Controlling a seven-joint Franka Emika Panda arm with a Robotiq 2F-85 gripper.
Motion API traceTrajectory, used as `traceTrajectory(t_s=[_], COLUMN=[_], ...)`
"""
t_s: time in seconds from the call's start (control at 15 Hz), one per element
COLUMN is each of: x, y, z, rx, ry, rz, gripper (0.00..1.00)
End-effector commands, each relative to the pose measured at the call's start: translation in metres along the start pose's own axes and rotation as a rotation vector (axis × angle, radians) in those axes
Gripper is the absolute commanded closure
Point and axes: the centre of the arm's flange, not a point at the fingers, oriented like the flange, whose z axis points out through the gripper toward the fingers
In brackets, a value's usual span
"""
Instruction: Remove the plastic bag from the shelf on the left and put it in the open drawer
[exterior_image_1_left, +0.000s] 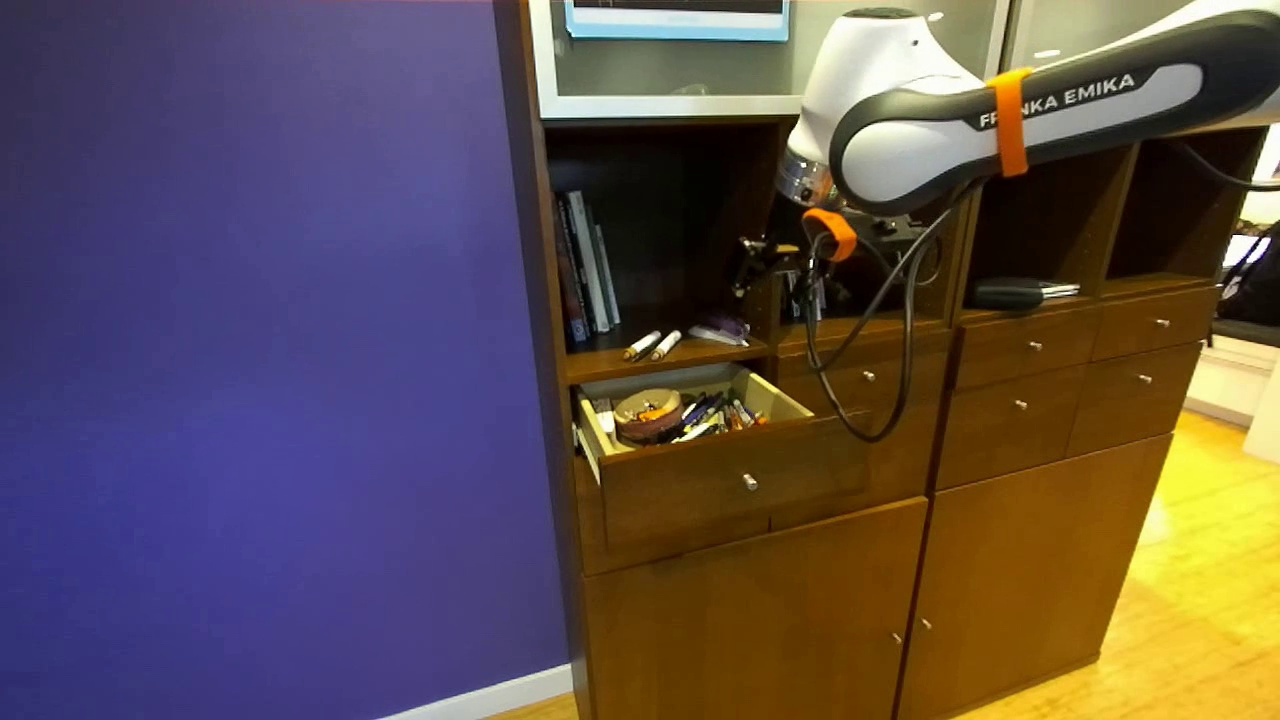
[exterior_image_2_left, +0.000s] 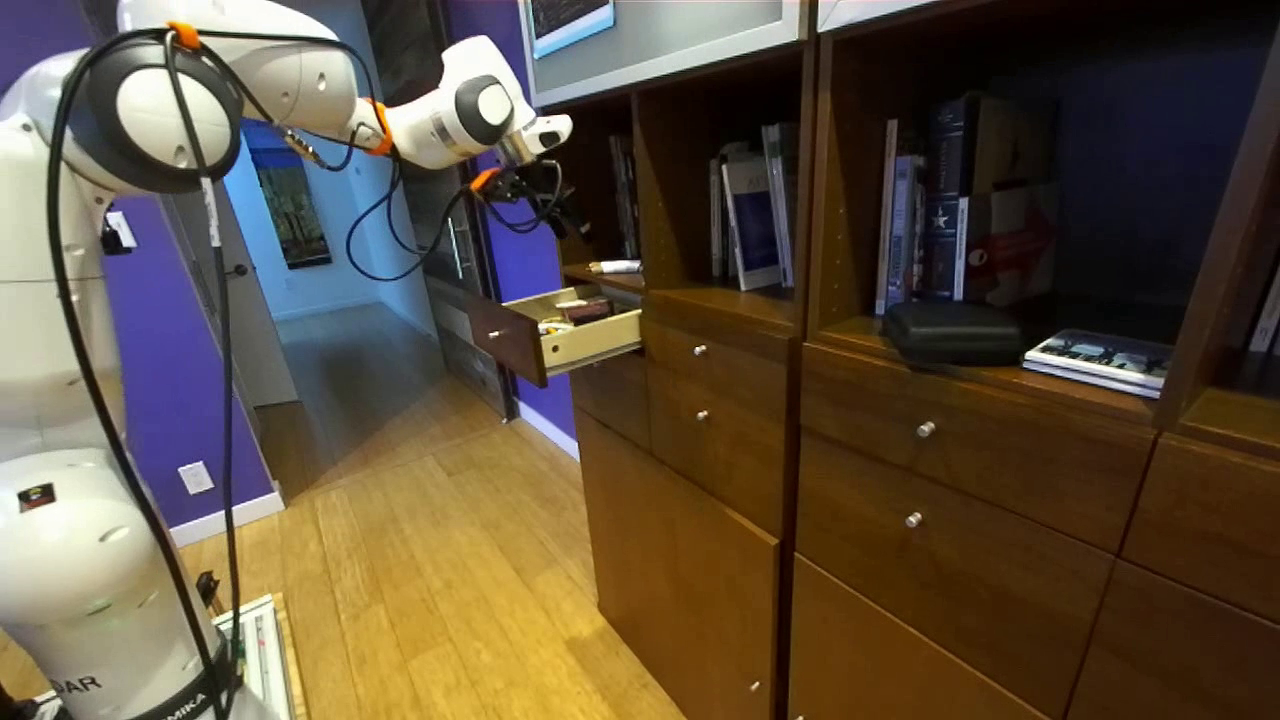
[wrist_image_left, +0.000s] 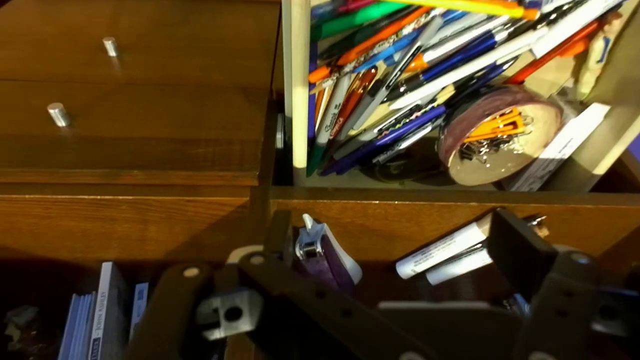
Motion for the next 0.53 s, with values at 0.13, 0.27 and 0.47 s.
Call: traceTrajectory(t_s=[0.13, 0.27, 0.47], x=[0.029, 0.035, 0.043], y=[-0.016, -0.021, -0.028], z=[0.024, 0.034, 0.048], rx=[-0.091, -0.101, -0.122], ry=[0.105, 0.137, 0.172], rz=[-0.006, -0.026, -0.066], gripper=[0.0, 0.0, 0.0])
